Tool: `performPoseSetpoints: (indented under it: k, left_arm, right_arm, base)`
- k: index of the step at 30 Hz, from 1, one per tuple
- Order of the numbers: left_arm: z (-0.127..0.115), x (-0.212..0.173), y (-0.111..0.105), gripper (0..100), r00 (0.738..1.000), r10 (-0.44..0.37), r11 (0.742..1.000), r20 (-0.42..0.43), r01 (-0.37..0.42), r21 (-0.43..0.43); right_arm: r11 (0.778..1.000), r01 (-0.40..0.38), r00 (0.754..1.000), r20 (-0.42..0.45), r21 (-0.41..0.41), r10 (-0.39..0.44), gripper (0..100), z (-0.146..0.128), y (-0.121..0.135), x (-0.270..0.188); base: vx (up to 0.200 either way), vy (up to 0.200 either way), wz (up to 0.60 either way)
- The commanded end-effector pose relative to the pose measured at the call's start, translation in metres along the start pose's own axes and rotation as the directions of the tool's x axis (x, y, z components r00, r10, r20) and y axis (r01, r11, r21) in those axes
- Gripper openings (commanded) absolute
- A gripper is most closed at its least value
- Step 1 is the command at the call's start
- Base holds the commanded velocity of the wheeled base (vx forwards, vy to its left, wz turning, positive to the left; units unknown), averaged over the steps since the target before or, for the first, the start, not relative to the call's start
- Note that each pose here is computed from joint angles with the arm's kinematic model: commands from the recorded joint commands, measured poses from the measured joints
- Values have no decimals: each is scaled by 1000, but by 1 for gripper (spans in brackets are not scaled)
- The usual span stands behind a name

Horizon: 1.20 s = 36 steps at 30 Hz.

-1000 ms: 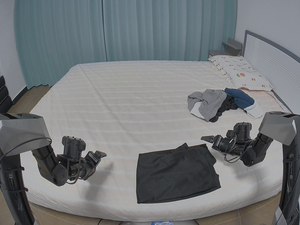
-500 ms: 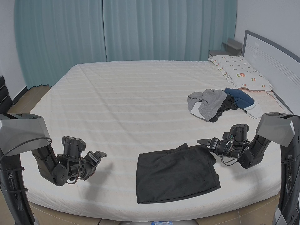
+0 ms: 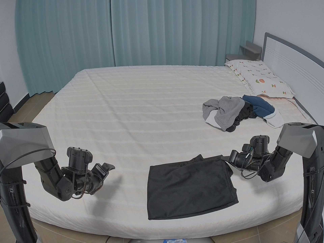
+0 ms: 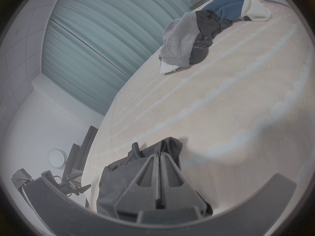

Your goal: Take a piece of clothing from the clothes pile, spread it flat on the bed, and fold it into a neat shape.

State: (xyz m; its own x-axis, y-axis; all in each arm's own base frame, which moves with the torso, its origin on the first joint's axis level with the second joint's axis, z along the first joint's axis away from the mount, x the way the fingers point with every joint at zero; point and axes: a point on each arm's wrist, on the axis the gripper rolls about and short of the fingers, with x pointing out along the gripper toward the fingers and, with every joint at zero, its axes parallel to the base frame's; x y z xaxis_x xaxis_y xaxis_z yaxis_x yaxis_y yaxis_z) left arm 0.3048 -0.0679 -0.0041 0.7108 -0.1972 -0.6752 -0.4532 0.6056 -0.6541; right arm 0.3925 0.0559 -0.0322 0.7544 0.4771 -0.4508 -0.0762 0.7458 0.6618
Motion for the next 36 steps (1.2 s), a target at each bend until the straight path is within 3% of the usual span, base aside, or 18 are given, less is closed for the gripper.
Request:
performPoseSetpoints:
  k: [1,16,17,23,28,36]
  left_arm:
    - [0,0,0,100,1000,-1,1000,1,1,0]
    - [0,0,0,100,1000,-1,1000,1,1,0]
    - [0,0,0,100,1000,-1,1000,1,1,0]
    - [0,0,0,100,1000,1,1000,0,-1,-1]
    - [0,0,0,100,1000,-1,1000,1,1,0]
    - [0,0,0,100,1000,1,1000,1,-1,-1]
  right_arm:
    - [1000,6,1000,7,5,-6,0,3,-3,-1]
    - [1000,13,1000,22,17,-14,0,7,-9,-1]
    - [1000,14,1000,18,17,-14,100,6,-8,-1]
    - [1000,12,1000,21,17,-13,100,7,-6,-4]
    - [1000,3,1000,6,25,-4,100,5,7,-33]
    - [1000,-15,991,-131,21,17,100,-40,14,-81]
  base:
    - [0,0,0]
    - [0,0,0]
    - [0,0,0]
    - [0,0,0]
    - [0,0,0]
    - [0,0,0]
